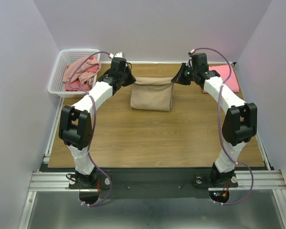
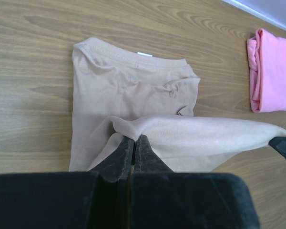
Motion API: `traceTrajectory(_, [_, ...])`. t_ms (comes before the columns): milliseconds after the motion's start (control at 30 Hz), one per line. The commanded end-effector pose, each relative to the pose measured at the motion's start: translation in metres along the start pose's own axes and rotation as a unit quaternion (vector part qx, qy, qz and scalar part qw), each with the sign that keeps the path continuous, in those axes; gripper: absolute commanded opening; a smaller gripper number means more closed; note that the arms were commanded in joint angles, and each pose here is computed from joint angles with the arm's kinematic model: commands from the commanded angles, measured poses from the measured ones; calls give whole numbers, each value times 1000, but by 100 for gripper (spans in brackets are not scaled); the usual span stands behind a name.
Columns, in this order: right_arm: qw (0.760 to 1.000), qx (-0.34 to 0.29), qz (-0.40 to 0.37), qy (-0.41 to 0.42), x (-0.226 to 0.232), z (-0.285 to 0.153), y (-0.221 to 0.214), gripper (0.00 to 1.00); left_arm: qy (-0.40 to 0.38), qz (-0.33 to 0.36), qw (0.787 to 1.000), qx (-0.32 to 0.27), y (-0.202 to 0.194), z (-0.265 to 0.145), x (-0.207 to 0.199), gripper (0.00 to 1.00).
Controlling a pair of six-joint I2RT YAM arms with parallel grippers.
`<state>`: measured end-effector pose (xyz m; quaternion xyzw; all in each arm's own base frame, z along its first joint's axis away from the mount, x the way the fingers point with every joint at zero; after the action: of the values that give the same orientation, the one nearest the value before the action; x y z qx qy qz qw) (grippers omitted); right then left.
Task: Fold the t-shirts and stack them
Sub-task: Fold the tshirt
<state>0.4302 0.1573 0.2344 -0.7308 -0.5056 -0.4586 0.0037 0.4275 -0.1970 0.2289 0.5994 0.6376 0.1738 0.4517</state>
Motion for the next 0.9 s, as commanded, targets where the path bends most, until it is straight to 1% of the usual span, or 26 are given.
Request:
traceTrajectory(0, [999,-37,-11,29,15,-9,28,0,-18,17,996,-81,50,-15,-14,0])
traceTrajectory(100, [999,-29,-9,35,14,-2,30,0,-20,22,997,-75,54,-3,-13,0])
traceTrajectory(133, [999,-21,-6,32,9,4,29,1,-19,22,997,-65,50,5,-11,0])
traceTrajectory(267, [1000,-9,-4,26,-3,23,32,0,-17,24,998,-59,50,26,-5,0])
traceTrajectory(300, [1000,-7,-6,27,-3,28,33,1,-19,25,997,-64,55,29,-5,0])
traceTrajectory(367, [1000,-6,-10,25,-9,43,40,0,-9,24,998,-54,50,46,3,0])
traceTrajectory(400, [1000,-7,-9,24,-11,49,43,0,-9,25,998,-61,56,50,4,0])
traceTrajectory(433, [999,-15,-10,27,-10,51,50,0,-4,27,998,-51,51,62,9,0])
traceTrajectory(467, [1000,-8,-2,18,-19,63,49,0,-3,27,998,-50,51,67,11,0])
traceTrajectory(500, [1000,-8,1,17,-22,66,51,0,-8,31,998,-59,59,69,10,0])
traceTrajectory(533, [1000,-10,3,14,-24,69,53,0,-1,33,998,-52,53,79,14,0])
traceTrajectory(600, [1000,-12,5,6,-31,81,55,1,-3,44,997,-63,61,84,13,0])
traceTrajectory(633, [1000,-13,8,2,-35,84,56,0,-1,46,997,-61,59,91,15,0])
traceTrajectory(667, [1000,-12,8,0,-37,88,56,2,-1,49,997,-61,59,94,15,0])
traceTrajectory(700, [1000,-13,9,-2,-38,90,57,8,-2,54,997,-61,60,96,14,9])
traceTrajectory(733, [1000,-12,11,-4,-42,94,58,31,-3,55,997,-60,62,97,14,33])
traceTrajectory(767, [1000,-11,9,-4,-42,94,57,46,-5,56,997,-60,63,98,13,45])
traceTrajectory(800, [1000,-10,9,-5,-44,95,57,57,-7,61,996,-60,63,97,12,54])
traceTrajectory(833, [1000,-11,4,-2,-41,94,58,77,-10,63,996,-62,66,94,11,68])
traceTrajectory(867, [1000,-10,1,0,-41,93,58,84,-9,64,996,-62,66,93,11,74])
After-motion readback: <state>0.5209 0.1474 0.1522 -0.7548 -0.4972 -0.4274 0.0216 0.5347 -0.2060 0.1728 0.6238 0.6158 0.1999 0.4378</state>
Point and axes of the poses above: each gripper's point midway between its finger pads, its own z axis out along the fingers, its own x axis along the line the jaws close on, y = z × x, the point moved 7 cm from there along -z, back along the fingers, and after that the axes turned 11 degrees about z, right-handed, at the moved point
